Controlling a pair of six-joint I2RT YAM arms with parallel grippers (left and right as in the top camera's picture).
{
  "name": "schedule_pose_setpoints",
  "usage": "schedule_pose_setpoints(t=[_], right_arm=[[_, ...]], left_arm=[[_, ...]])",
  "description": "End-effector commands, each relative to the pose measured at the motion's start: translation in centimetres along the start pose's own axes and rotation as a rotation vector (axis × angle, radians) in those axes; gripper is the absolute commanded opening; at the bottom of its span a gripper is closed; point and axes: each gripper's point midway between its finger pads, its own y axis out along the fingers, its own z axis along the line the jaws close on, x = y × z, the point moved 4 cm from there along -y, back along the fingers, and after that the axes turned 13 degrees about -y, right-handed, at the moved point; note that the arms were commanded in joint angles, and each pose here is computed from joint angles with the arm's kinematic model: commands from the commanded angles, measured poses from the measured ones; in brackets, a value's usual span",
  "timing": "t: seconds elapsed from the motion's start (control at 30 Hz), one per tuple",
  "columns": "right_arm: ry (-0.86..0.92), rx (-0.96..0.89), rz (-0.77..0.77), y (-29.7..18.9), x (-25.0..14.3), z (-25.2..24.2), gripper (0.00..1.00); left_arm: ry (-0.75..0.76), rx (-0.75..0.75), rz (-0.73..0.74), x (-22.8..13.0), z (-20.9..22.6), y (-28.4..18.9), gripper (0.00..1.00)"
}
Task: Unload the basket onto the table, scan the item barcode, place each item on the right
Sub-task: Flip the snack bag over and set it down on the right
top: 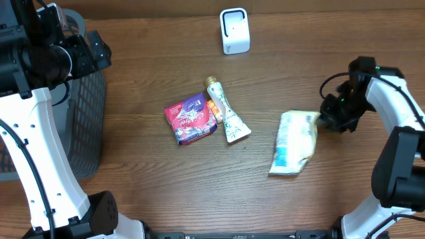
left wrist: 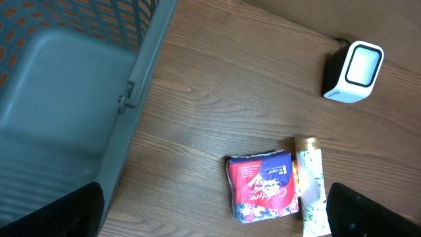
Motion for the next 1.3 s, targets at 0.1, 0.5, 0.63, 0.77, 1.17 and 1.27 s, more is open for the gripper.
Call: schedule_pose_setpoints(t=[0.1,0.5,0.63,0.77,1.17,1.27], right_arm=[[-0.016,-0.178,-0.08,-5.9,1.4,-0.4,0.42],[-0.116,-0.068,0.15,-3.1,-3.2,1.3,0.22],[-0.143,-0.029,0.165,1.7,-4.2,1.8,0.05],[-0.107,-0.017,0.107,6.5,-4.7,2.5,0.04],[-0.097,-0.139,0.024,1.8,-2.1,4.0,0.04],[-0.141,-0.133,0.0,-0.5,-1.4,5.2,0.07]], left_arm=[[0.008,-0.003,-0.021,0.2,-0.1,-0.5,1.0],[0.008,-0.002,-0.021,0.2,-0.1,-0.5,1.0],[0.008,-0.003,-0.021,0.2,-0.1,-0.5,1.0],[0.008,-0.002,-0.021,0.2,-0.1,-0.5,1.0],[0.008,-0.002,-0.021,0.2,-0.1,-0.5,1.0],[0.008,-0.002,-0.021,0.2,-0.1,-0.5,1.0]])
